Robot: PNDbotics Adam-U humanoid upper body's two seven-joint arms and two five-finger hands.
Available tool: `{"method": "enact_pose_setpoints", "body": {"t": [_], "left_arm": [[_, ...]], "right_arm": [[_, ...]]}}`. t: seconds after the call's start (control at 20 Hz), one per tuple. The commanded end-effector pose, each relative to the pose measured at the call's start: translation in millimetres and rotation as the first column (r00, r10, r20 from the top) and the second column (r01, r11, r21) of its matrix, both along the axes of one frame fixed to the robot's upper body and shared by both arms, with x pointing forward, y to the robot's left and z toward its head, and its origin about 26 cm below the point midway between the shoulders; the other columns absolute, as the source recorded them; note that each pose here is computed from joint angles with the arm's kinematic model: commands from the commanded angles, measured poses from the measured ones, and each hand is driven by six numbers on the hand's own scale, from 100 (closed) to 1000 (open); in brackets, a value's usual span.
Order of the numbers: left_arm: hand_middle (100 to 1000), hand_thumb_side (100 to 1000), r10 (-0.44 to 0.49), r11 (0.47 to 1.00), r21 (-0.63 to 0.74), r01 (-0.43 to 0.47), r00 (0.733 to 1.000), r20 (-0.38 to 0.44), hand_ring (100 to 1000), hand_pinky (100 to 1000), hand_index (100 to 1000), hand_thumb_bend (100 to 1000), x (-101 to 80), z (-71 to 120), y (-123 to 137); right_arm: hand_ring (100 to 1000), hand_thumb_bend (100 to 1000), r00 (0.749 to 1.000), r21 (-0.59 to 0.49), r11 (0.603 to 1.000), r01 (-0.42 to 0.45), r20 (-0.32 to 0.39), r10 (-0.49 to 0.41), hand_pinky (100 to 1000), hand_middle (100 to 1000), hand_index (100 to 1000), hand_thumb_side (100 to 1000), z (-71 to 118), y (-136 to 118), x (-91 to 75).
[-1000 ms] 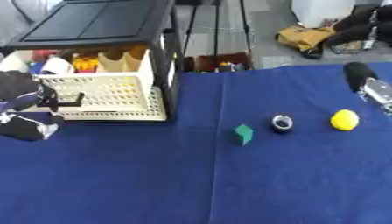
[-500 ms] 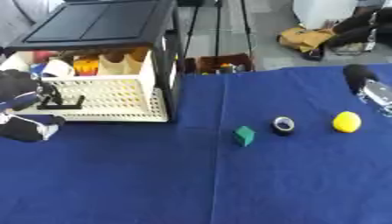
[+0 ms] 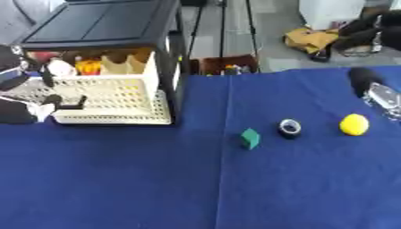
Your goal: Pick up objects from table and place into drawer.
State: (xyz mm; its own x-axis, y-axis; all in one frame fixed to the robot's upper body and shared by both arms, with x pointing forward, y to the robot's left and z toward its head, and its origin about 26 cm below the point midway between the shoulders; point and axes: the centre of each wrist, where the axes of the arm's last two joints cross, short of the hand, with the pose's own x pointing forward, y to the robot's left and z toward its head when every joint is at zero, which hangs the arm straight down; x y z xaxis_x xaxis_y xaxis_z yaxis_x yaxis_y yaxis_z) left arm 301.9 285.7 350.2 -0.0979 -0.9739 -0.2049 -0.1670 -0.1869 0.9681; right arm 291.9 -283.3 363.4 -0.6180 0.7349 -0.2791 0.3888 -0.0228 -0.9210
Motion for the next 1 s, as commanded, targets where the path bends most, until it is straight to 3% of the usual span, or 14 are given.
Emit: {"method": "enact_pose_setpoints", "body": {"t": [0.05,0.4,0.6,0.7,0.75,0.8,0.85,0.9,0.95,1.0], "left_arm": [[116,476,-0.011,1.0,-0.004,0.011,0.995,0.098,100,100,1000,187,-15.8,19.9,0.8],[105,470,-0.089,0.985,-0.121,0.121,0.966,0.242,100,100,1000,256,-19.9,27.5,3.3],[130,553,-0.085,0.971,-0.182,0.155,0.936,0.341,100,100,1000,414,-21.3,30.3,6.3],[160,680,-0.088,0.959,-0.21,0.19,0.905,0.416,100,100,1000,506,-22.0,32.0,7.1],[206,774,-0.089,0.952,-0.222,0.211,0.884,0.459,131,132,994,537,-22.3,32.9,7.4],[244,811,-0.091,0.943,-0.233,0.237,0.859,0.504,169,173,986,553,-22.4,33.3,7.5],[355,853,-0.095,0.933,-0.243,0.266,0.832,0.546,284,294,970,579,-22.2,33.1,7.5],[429,863,-0.098,0.923,-0.251,0.293,0.807,0.582,359,366,968,592,-21.7,32.1,7.4],[429,863,-0.101,0.914,-0.257,0.315,0.788,0.607,359,366,968,592,-21.1,30.5,7.4],[599,870,-0.102,0.906,-0.263,0.333,0.773,0.626,550,506,977,608,-20.6,28.9,7.3]], "right_arm": [[930,100,0.999,-0.005,1.0,0.028,0.036,-0.028,829,887,896,1000,8.2,-5.5,-4.0],[931,100,0.997,-0.001,0.998,0.061,0.038,-0.061,830,888,897,1000,5.7,-9.8,-0.2],[930,100,0.997,0.001,0.998,0.069,0.043,-0.069,829,888,897,1000,5.5,-11.0,1.0],[930,100,0.996,-0.002,0.997,0.08,0.045,-0.08,829,888,898,1000,5.2,-12.2,2.1],[931,100,0.995,-0.005,0.996,0.085,0.045,-0.084,830,888,898,1000,4.9,-12.6,2.9],[931,100,0.995,-0.01,0.996,0.09,0.045,-0.089,830,888,898,1000,4.7,-13.1,3.9],[931,100,0.995,-0.016,0.995,0.094,0.045,-0.094,831,889,901,1000,4.6,-13.5,5.0],[931,100,0.994,-0.021,0.995,0.1,0.045,-0.099,831,889,901,1000,4.8,-14.1,6.3],[931,100,0.994,-0.025,0.994,0.105,0.046,-0.103,831,889,901,1000,4.9,-14.7,7.6],[930,100,0.993,-0.028,0.994,0.109,0.048,-0.108,831,887,900,1000,5.0,-15.3,8.8]]}}
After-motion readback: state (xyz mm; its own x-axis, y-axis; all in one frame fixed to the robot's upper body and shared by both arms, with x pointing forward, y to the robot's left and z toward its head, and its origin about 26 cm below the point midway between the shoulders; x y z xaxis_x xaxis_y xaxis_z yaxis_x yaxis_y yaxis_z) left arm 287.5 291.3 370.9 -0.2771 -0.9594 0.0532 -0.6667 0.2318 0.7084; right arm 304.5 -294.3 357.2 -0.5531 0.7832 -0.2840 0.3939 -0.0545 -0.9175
